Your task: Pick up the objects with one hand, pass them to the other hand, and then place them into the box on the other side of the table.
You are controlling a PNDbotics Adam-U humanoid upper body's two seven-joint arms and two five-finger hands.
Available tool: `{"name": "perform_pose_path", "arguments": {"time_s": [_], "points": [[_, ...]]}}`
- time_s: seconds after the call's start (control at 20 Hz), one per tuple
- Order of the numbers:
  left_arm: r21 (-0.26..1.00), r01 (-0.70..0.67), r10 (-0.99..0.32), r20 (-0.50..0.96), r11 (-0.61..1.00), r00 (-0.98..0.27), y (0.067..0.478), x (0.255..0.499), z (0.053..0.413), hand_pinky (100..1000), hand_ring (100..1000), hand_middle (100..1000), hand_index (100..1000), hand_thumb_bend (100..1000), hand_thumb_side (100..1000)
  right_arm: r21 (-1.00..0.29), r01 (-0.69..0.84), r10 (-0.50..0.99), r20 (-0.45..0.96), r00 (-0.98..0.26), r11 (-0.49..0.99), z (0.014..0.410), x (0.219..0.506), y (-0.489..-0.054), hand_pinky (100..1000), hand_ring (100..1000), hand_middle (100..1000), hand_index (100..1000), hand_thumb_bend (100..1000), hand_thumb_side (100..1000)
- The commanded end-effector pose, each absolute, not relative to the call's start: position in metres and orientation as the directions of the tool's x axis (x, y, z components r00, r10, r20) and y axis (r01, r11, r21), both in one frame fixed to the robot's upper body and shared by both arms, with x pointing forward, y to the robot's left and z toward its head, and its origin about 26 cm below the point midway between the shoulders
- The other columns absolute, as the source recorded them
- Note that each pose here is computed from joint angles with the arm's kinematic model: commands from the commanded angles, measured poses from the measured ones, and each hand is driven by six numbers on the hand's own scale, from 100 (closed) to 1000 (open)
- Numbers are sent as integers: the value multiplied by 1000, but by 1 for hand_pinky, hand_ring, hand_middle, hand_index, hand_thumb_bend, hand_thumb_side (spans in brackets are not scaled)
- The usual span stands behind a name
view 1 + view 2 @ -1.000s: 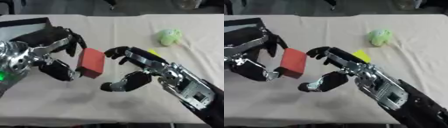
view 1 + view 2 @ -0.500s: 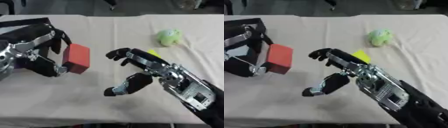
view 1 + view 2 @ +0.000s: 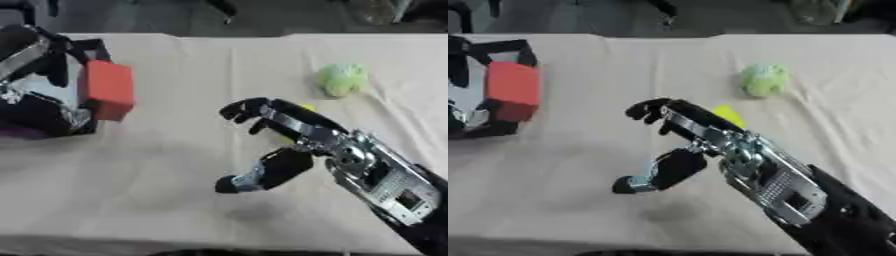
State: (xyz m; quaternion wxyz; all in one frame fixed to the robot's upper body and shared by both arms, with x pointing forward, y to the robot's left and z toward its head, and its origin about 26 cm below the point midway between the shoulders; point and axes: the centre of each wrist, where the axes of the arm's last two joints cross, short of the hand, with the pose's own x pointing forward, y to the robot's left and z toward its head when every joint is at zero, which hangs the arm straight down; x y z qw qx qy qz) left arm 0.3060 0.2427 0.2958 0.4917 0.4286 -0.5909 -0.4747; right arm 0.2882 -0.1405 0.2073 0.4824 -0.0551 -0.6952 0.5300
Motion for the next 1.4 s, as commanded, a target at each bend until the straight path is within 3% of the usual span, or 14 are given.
{"name": "perform_pose_path", "arguments": {"time_s": [0.05,0.6,1.05,1.3,1.4], "points": [[976,-127,-983,173,179,-59,262,315,308,695,546,411,376,223,138,-800,-404,578,600,-553,443,218,287,-145,773,871,833,880,703,362],[961,-215,-964,209,172,162,311,366,294,695,543,410,378,219,130,-795,-368,539,601,-590,482,227,290,-150,767,862,824,872,711,352],[959,-218,-938,234,180,256,333,395,276,695,548,415,388,214,139,-782,-337,528,609,-591,524,230,292,-155,762,859,820,868,718,338],[962,-213,-926,229,170,299,341,409,264,699,562,442,458,249,151,-769,-323,530,622,-577,551,231,293,-158,759,855,817,867,717,336],[965,-203,-921,225,165,320,345,415,259,719,589,488,533,301,165,-763,-317,528,627,-572,563,231,294,-159,761,852,817,868,709,338]]}}
